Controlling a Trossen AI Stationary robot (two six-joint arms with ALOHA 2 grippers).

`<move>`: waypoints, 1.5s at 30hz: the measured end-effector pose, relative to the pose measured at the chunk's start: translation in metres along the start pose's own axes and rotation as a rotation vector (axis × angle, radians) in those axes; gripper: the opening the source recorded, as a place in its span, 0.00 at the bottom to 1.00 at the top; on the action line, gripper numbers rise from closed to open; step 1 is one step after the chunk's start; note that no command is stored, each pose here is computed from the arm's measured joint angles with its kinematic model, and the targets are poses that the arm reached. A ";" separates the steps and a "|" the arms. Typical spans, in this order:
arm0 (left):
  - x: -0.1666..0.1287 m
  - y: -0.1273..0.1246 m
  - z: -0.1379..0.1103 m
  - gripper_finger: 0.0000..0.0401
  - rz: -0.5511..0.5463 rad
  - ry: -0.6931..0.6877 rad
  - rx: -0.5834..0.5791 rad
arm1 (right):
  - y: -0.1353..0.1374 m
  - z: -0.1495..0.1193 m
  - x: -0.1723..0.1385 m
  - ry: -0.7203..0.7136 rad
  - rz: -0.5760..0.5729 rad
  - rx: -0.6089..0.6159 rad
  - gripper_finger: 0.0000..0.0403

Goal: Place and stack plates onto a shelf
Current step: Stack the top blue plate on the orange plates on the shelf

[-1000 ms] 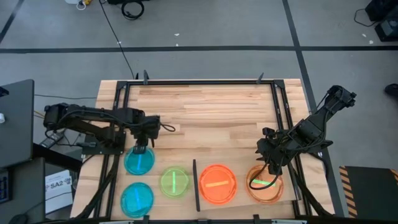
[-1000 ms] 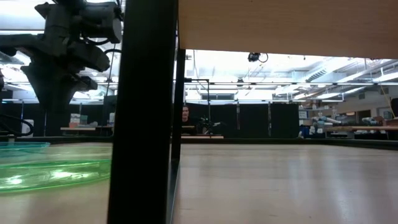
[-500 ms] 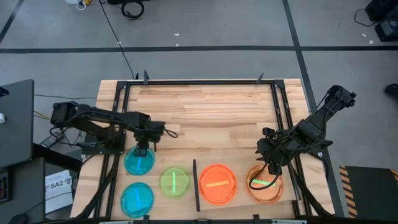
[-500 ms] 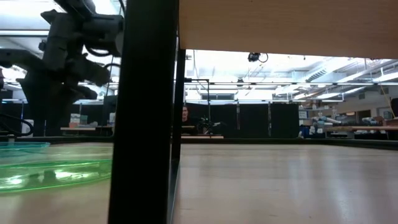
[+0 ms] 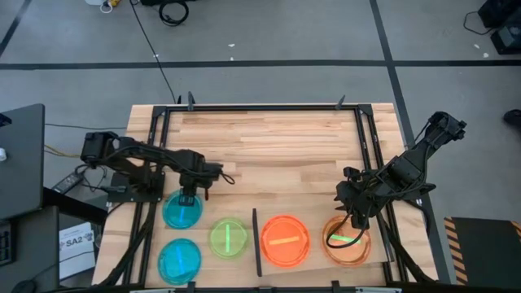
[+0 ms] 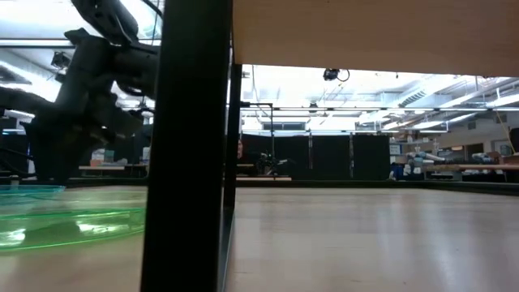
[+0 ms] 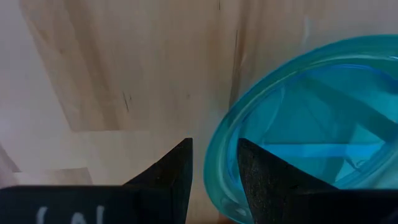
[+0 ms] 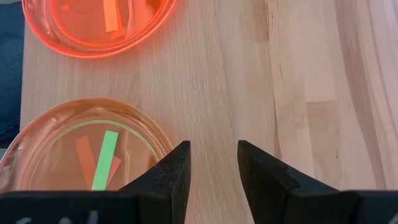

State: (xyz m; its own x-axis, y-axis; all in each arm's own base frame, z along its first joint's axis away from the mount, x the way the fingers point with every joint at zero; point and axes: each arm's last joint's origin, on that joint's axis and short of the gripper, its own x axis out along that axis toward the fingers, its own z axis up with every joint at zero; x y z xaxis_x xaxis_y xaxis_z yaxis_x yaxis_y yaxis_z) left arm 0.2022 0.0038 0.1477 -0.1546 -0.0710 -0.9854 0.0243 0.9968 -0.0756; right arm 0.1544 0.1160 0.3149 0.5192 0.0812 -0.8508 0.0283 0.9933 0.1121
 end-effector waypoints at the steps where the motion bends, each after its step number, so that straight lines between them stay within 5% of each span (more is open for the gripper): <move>1: 0.002 0.000 0.001 0.33 -0.001 0.009 -0.001 | 0.000 0.000 0.000 0.000 0.000 0.000 0.34; 17: 0.021 0.002 0.008 0.32 -0.008 0.123 -0.008 | 0.000 0.000 0.000 0.000 0.000 0.000 0.34; 37: 0.022 0.003 0.007 0.04 0.005 0.138 -0.014 | 0.000 0.000 0.000 0.000 0.000 -0.018 0.34; 45: 0.012 0.002 0.013 0.02 0.006 0.131 -0.014 | 0.000 0.000 0.000 0.000 0.000 -0.018 0.34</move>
State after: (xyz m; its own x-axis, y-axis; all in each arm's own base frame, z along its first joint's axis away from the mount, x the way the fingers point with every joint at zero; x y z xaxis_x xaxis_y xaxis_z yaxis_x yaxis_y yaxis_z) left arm 0.2131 0.0048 0.1334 -0.2822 -0.0602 -0.9575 0.0124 0.9977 -0.0664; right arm 0.1543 0.1160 0.3149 0.5189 0.0812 -0.8510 0.0127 0.9946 0.1027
